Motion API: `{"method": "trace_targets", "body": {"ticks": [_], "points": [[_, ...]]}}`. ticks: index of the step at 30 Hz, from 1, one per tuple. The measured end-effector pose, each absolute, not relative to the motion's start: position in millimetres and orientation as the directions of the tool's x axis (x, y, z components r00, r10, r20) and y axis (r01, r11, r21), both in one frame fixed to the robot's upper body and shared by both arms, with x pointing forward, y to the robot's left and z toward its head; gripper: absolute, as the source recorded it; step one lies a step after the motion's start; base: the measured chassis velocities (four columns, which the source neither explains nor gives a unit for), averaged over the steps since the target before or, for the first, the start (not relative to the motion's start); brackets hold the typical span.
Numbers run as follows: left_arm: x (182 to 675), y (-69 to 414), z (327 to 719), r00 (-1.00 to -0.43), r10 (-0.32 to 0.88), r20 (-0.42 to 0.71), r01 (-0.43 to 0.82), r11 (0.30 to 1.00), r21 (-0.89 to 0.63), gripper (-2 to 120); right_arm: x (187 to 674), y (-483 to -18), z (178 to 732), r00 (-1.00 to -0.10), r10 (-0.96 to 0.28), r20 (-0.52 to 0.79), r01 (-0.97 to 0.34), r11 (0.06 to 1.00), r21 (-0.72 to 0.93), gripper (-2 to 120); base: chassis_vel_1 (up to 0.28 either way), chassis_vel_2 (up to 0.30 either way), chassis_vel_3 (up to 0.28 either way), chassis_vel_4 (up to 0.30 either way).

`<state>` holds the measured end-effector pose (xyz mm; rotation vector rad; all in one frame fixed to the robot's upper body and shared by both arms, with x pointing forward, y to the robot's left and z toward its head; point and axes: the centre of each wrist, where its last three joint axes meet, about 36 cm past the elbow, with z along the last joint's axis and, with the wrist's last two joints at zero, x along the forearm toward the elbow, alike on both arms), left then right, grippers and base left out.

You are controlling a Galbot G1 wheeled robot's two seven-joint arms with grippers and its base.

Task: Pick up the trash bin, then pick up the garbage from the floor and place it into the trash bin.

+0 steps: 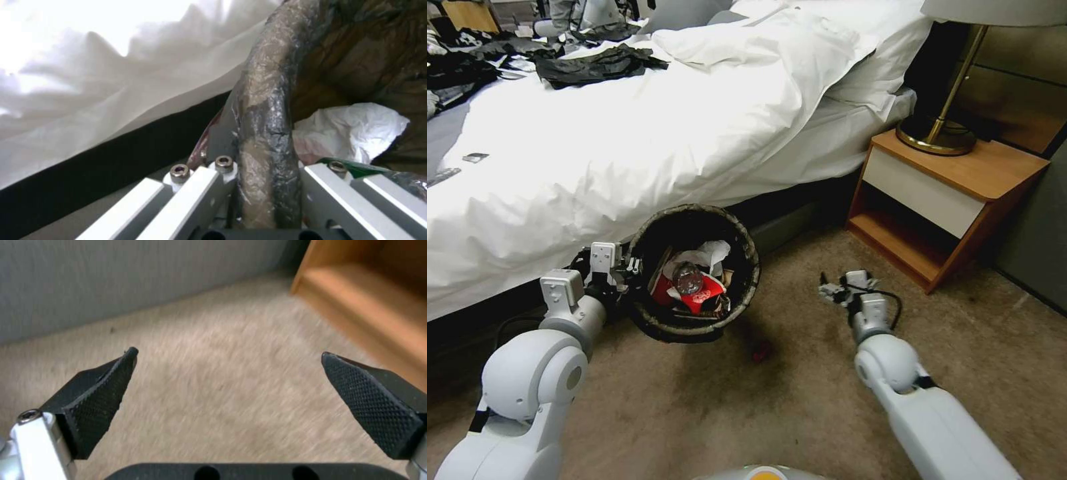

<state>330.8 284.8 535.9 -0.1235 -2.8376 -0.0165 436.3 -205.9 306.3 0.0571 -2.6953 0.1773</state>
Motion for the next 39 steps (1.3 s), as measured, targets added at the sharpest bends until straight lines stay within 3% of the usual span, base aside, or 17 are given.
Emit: {"method": "trace_targets", "body": {"ticks": [20,39], "points": [[338.4,285.7,529.8,-0.948,0.079,0.309,0.083,0.997,-0.003,1,429.9,-125.8,258.0,-0.776,-0.134,0.617,-0.165,0.986,0.007,100,0.000,0.000,0.000,0.000],[340.4,282.8,524.6,-0.944,0.084,0.319,0.084,0.996,-0.014,1,414.2,-103.6,230.7,-0.708,-0.149,0.691,-0.185,0.982,0.023,100,0.000,0.000,0.000,0.000]]}}
